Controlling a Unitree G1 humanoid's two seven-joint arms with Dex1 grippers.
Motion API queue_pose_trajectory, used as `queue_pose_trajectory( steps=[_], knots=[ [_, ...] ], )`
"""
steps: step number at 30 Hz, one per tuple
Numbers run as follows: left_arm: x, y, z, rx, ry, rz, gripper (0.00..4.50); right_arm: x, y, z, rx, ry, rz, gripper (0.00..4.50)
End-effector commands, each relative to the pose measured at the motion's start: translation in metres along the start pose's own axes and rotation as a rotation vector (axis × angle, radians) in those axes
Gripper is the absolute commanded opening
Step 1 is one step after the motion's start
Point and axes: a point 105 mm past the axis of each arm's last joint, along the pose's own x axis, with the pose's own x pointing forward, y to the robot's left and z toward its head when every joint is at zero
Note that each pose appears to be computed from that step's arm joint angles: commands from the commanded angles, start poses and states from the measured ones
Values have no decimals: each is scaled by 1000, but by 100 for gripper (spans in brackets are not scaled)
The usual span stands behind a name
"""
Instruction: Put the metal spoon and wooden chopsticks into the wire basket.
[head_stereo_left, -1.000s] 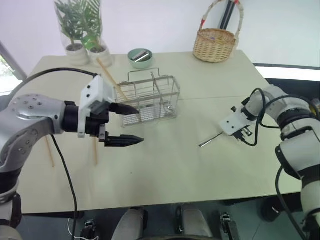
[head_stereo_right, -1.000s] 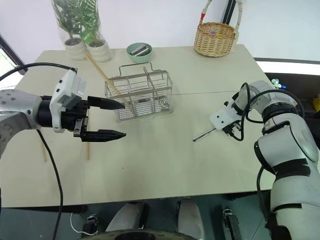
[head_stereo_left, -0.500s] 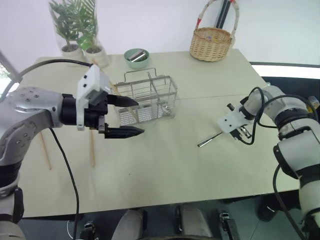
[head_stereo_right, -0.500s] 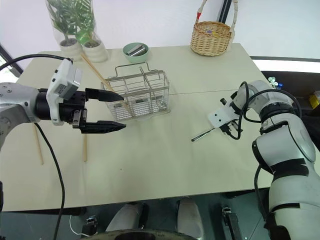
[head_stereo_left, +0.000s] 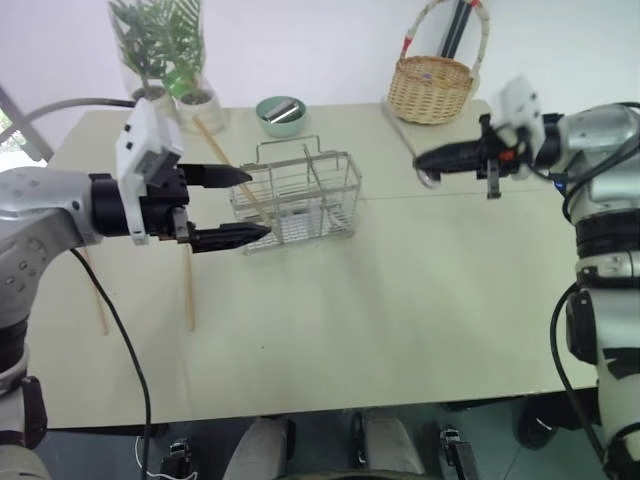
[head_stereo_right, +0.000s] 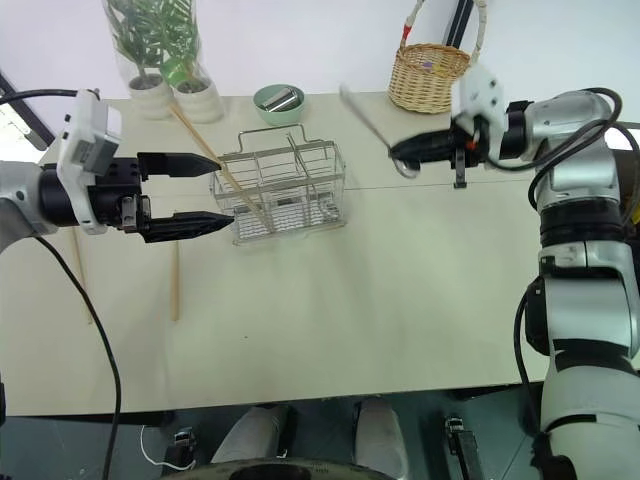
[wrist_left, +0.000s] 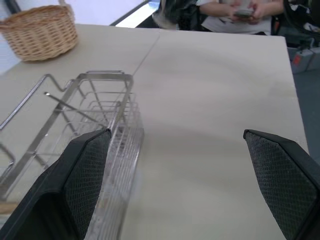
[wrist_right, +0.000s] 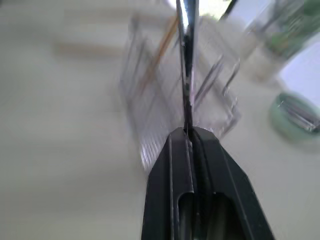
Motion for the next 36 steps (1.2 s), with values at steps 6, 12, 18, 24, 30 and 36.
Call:
queue_pose_trajectory(
  steps=[6,12,18,24,30,36],
  knots=[
    [-6,10,16,64,-51,56,450,72,12,33,137,-202,-219,3],
    [-8,11,18,74,-51,72,450,100,3,1,156,-148,-376,3],
    [-13,10,19,83,-46,95,450,107,-1,-33,203,-82,-437,3],
    [-17,11,18,83,-41,121,450,106,2,-45,232,-45,-475,244],
    [-23,24,18,80,-60,206,450,84,-14,-21,211,-94,-530,444],
    [-51,66,26,5,-162,504,450,43,2,45,155,-246,-306,444]
  ],
)
